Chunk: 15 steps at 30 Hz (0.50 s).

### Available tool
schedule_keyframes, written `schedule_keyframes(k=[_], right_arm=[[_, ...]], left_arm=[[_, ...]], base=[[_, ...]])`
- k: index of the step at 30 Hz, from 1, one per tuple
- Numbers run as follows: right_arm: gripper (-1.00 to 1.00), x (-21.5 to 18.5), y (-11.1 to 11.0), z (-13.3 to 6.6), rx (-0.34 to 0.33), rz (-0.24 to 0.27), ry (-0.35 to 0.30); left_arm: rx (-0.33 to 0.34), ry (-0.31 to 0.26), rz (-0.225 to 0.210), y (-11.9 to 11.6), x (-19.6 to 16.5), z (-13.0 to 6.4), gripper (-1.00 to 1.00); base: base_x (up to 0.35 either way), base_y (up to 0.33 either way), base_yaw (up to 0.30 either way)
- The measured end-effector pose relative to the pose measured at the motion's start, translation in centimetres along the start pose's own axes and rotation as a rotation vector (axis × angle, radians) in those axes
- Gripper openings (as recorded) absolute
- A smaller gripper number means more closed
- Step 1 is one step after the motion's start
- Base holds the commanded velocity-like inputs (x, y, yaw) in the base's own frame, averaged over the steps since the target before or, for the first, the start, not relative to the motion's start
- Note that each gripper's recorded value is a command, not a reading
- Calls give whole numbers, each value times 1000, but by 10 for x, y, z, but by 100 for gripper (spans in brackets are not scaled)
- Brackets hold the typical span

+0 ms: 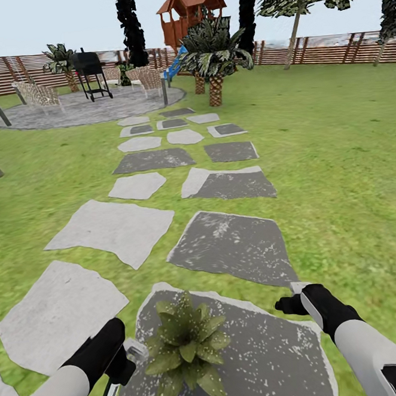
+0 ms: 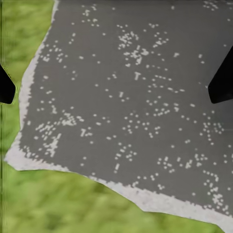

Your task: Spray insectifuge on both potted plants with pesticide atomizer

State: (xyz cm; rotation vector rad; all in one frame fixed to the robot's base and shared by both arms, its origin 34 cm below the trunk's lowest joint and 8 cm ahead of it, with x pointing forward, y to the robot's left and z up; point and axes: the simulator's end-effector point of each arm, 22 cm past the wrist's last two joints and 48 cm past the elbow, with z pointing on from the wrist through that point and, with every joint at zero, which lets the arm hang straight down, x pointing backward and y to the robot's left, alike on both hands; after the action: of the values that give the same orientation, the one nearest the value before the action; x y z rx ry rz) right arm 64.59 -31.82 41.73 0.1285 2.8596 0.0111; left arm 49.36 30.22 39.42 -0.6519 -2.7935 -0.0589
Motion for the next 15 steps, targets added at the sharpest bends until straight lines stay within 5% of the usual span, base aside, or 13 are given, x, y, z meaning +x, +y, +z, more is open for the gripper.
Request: schedule_keyframes(k=[8,15], right_arm=[[100,0,0,0,0,0,0],[100,0,0,0,1,-2,0]], left_arm=[[0,0,-1,0,0,0,-100],[1,1,-1,0,1,0,-100]], base=[[-26,-110,6],[0,-2,210]])
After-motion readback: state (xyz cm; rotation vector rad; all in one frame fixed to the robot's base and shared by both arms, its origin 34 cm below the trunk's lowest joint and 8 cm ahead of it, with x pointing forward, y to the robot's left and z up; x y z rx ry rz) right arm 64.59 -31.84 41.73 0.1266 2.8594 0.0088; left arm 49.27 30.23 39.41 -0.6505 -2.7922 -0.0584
